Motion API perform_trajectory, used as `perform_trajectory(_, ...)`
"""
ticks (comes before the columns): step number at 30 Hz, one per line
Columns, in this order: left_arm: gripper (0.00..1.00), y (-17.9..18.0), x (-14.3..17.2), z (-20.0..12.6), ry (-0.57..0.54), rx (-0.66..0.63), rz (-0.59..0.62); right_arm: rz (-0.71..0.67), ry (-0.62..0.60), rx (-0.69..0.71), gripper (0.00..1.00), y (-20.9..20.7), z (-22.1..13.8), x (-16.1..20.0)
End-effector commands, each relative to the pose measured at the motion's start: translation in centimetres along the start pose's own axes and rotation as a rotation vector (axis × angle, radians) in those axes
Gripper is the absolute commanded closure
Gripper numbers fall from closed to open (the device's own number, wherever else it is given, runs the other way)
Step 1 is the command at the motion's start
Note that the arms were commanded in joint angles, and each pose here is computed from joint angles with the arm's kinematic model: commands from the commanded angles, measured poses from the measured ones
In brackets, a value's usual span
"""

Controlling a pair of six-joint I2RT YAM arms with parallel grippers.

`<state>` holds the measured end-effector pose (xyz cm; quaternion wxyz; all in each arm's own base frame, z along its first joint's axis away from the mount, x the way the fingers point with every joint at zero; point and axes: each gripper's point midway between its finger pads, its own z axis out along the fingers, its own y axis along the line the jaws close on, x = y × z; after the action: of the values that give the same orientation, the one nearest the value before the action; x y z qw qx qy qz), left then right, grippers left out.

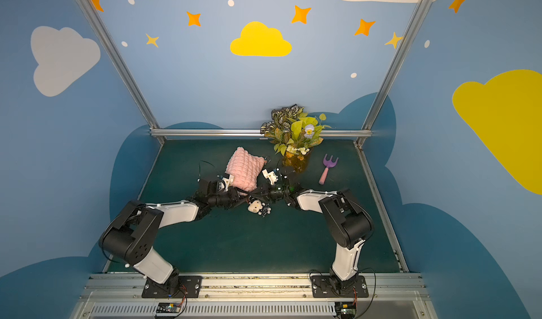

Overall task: Remove the decoration from the bag
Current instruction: Adjust the decoration item in the bag.

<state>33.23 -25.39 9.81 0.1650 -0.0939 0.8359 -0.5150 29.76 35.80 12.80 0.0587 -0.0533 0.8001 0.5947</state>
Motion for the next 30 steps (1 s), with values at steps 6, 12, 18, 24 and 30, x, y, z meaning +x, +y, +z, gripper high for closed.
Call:
perform_trajectory(6, 0.80, -2.6, -0.1, 0.4, 0.026, 0.115, 0.048, -0.001, 0.005, -0.023, 1.00, -0.4, 0.1, 0.1)
perform_trajectory(12, 0.94, -3.5, -0.2, 0.0, 0.026, 0.135, 0.066, 0.009, -0.008, -0.017, 1.00, -0.7, -0.2, -0.2)
perform_trajectory(18, 0.98, -4.7, -0.4, -0.3, 0.027, 0.160, 0.071, 0.007, -0.021, -0.021, 1.00, -0.2, -0.5, -0.5)
perform_trajectory(24, 0.98, -7.4, -0.8, -1.2, 0.040, 0.210, 0.117, -0.027, -0.066, -0.029, 0.54, 0.9, -2.2, -1.0)
perform_trajectory(30, 0.98, -10.4, -0.8, -2.3, 0.075, 0.257, 0.187, -0.088, -0.119, -0.040, 0.45, 2.5, -4.9, -1.2)
